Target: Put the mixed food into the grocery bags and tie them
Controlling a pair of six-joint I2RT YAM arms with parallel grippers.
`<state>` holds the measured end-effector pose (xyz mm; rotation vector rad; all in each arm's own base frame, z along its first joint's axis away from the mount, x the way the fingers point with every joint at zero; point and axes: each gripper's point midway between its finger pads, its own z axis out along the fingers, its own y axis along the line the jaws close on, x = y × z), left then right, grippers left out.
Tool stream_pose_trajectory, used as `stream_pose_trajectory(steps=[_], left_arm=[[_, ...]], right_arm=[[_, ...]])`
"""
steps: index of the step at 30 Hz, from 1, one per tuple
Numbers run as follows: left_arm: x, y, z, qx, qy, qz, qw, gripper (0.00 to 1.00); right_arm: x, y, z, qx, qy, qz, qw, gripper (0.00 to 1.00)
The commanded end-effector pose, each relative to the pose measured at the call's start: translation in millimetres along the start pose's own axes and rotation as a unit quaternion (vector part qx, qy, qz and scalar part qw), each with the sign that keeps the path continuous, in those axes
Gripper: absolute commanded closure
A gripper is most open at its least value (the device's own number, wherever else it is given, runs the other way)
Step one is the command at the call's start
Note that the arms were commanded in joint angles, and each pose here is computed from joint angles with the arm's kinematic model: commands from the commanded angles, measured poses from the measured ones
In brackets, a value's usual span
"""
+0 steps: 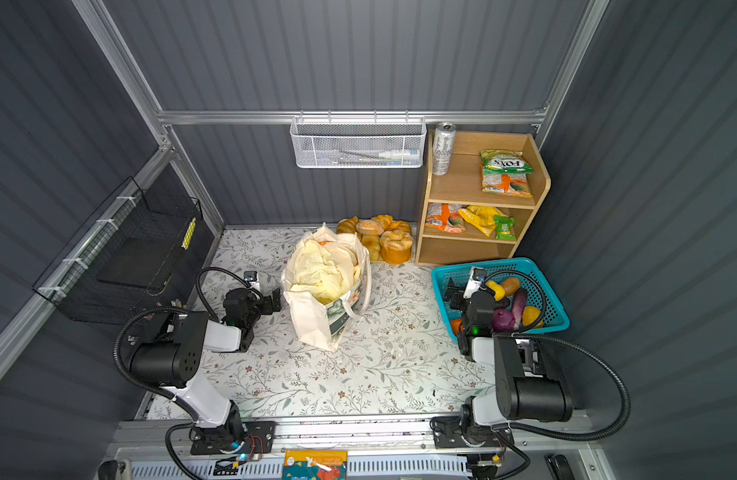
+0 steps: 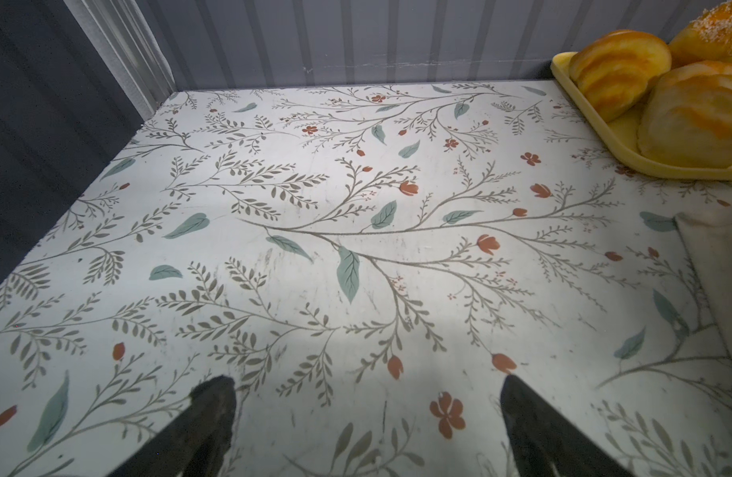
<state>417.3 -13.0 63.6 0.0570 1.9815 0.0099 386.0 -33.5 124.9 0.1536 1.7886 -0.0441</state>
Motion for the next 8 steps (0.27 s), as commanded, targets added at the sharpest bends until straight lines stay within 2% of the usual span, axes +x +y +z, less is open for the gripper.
stream_pose_trajectory(steps=[1,8], left_arm=[[-1.0,4.5,2.3,-0.009,0.0,-0.007,1.0,0.0],[-1.0,4.5,2.2,-0.009,0.0,-0.007,1.0,0.0]], right_arm=[[6.6,9.1,3.0,-0.02,0.016,-0.008,1.0,0.01],[6.1,8.0,0.4,-0.028,0.013,-0.002,1.0,0.01]])
